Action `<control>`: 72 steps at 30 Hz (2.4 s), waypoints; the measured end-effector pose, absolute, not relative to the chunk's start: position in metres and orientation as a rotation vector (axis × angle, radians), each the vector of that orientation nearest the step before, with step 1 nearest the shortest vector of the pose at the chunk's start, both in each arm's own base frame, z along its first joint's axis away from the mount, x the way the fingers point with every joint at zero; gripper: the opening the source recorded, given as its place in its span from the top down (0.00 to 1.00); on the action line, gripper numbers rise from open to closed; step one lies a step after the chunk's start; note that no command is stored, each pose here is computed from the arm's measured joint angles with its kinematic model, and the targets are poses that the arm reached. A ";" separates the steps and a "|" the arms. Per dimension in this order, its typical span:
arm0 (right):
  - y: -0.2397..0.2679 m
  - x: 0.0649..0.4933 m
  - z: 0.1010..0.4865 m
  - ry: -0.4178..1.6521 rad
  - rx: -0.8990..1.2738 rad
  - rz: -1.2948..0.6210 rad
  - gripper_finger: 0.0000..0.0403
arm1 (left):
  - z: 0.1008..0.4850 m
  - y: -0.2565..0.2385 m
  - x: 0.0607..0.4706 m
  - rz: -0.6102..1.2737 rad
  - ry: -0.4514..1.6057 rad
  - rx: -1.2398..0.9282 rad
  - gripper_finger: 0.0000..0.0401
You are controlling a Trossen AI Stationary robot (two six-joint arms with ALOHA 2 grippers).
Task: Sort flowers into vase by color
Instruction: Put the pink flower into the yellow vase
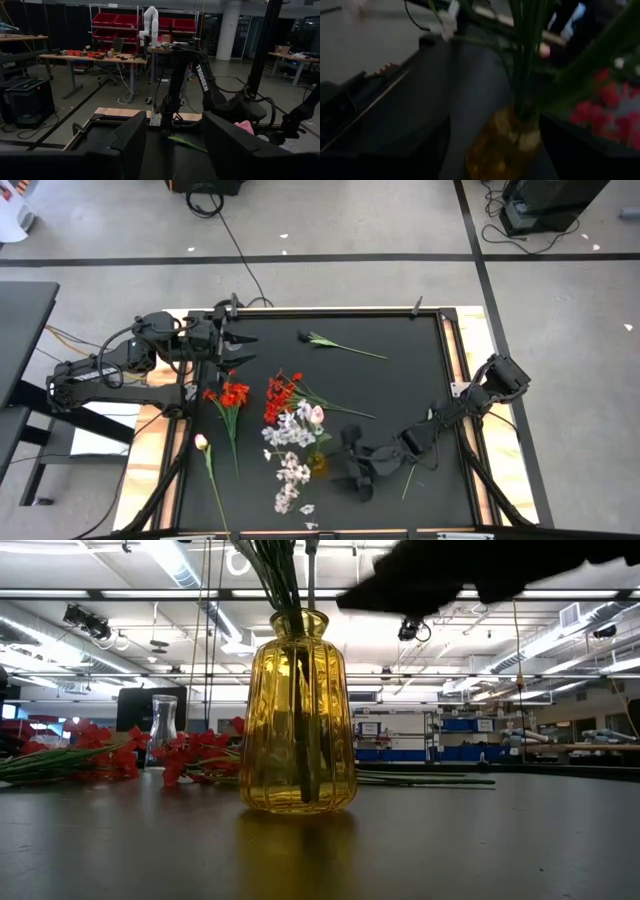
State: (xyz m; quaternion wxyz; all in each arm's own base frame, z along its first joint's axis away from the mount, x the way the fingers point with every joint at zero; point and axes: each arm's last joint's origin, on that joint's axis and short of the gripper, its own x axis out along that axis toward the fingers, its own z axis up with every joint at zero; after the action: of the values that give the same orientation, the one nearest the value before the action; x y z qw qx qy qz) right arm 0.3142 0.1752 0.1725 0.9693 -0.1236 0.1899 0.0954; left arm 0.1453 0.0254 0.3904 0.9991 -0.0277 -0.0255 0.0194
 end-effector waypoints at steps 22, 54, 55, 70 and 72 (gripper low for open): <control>0.117 0.246 0.217 0.339 0.138 -0.147 0.23 | 0.390 0.025 0.145 0.039 -0.051 -0.055 0.51; 0.046 0.232 0.242 0.441 0.601 -0.204 0.38 | 0.420 0.024 0.139 -0.011 -0.367 -0.206 0.51; 0.043 0.233 0.242 0.438 0.613 -0.215 0.38 | 0.420 0.024 0.139 -0.011 -0.368 -0.206 0.51; 0.012 0.237 0.242 0.454 0.786 -0.229 0.39 | 0.365 0.027 0.157 0.088 0.176 -0.697 0.51; 0.009 0.237 0.241 0.466 0.794 -0.223 0.40 | 0.353 0.026 0.153 0.144 0.293 -0.812 0.52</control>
State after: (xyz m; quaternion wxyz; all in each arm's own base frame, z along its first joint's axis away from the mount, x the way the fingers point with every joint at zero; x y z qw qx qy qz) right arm 0.2365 0.0093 0.2408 0.8899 0.3823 0.2245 -0.1075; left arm 0.1532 0.0262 0.3532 0.9058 -0.3932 0.1419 0.0697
